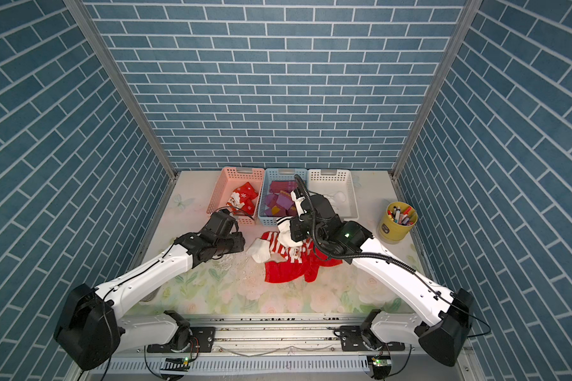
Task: Sort the socks into the basket by color
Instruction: Pick up the sock at the center of the board, then place the sock in the bin.
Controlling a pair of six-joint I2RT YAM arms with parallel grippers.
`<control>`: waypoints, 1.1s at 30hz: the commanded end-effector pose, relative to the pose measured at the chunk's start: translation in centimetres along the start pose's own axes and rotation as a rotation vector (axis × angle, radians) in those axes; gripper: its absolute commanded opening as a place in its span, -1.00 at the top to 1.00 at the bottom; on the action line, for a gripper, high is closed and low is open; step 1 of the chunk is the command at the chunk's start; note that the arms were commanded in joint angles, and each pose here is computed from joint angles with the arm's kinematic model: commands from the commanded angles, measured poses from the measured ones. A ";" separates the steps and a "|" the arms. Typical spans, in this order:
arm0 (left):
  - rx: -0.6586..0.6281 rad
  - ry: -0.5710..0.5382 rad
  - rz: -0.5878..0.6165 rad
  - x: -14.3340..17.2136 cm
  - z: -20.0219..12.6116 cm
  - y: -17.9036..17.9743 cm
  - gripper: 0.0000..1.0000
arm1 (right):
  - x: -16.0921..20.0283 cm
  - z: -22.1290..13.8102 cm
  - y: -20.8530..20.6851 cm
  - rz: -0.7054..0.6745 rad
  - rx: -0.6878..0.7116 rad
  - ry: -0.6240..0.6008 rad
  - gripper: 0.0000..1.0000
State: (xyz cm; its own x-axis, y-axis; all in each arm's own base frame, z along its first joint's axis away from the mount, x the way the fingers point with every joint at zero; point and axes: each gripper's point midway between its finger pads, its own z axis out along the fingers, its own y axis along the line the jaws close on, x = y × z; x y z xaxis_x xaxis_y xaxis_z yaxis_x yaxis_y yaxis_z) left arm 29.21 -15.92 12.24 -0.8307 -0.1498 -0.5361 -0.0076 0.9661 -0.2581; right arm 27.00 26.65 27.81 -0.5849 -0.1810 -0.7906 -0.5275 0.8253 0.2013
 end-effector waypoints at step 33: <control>0.079 0.081 0.144 3.6 0.3 -3.0 -0.06 | -9.7 7.8 -22.5 0.144 0.379 0.036 1.00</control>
State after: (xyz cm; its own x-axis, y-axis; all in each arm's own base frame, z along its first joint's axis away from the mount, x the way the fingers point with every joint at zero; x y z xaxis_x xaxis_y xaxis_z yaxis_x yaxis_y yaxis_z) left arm 27.00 -19.37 11.58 -0.8548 -0.0209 -0.5186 0.1357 0.9555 -0.2621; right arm 48.81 14.10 27.17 -0.6385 -0.0260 -0.7692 -0.1549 0.9833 0.0954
